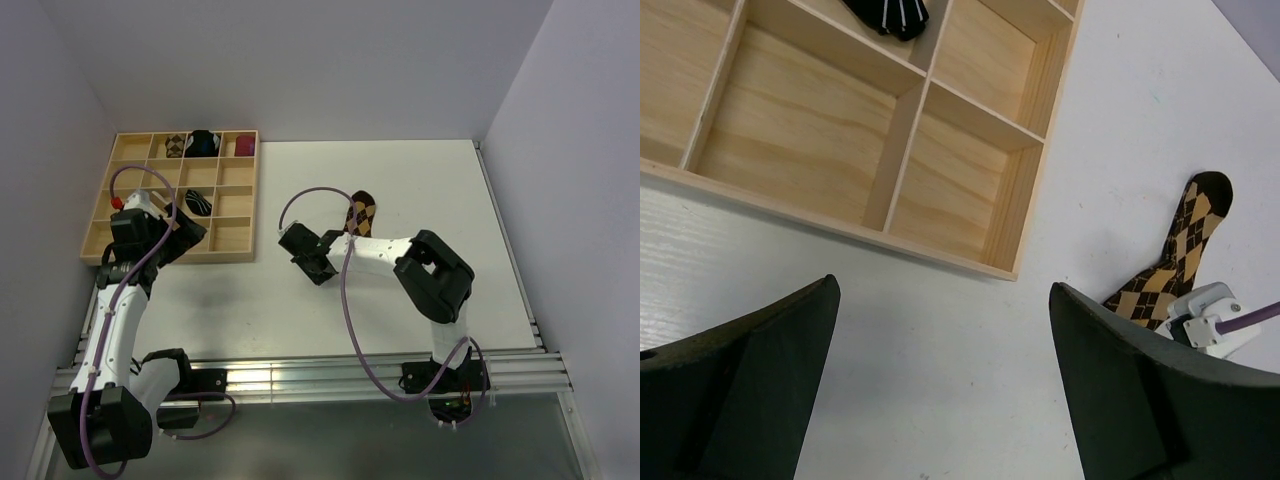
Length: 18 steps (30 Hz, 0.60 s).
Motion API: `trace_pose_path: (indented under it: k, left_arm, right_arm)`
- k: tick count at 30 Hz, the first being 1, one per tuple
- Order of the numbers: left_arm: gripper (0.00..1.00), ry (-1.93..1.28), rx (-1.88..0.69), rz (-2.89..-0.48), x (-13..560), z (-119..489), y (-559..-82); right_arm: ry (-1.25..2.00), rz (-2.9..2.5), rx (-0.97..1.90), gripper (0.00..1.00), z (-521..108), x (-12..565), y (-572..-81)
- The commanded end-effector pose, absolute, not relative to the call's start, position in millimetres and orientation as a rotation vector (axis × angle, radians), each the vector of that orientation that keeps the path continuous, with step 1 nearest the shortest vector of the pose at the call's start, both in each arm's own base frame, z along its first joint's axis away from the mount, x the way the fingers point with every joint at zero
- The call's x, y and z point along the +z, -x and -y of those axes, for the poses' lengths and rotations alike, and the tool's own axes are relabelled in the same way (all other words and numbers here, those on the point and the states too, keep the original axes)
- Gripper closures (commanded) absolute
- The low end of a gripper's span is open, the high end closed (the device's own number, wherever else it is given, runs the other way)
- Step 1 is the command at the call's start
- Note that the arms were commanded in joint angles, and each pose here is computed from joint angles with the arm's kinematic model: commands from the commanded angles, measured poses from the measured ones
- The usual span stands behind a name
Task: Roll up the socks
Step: Roll the sock at the center of the board.
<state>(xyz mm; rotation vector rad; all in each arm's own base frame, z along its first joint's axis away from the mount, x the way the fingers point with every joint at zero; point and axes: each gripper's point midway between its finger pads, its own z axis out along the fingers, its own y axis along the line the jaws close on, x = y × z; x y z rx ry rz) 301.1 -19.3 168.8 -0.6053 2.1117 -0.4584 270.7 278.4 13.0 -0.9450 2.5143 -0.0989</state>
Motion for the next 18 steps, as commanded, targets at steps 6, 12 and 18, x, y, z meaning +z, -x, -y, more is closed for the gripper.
trace_pose_path:
  k: [6, 12, 18]
  left_arm:
    - [0.09, 0.548, -0.561, -2.06, 186, 42, -296]
    - [0.1, 0.523, -0.633, -2.051, 194, 79, -288]
    - [0.11, 0.537, -0.724, -2.116, 172, 123, -280]
  right_arm:
    - [1.012, -2.612, 0.165, 1.0, -304, 6, -238]
    - [1.02, -2.586, 0.582, 1.0, -347, 30, -223]
    - [0.94, -2.544, 1.023, 1.0, -366, 53, -213]
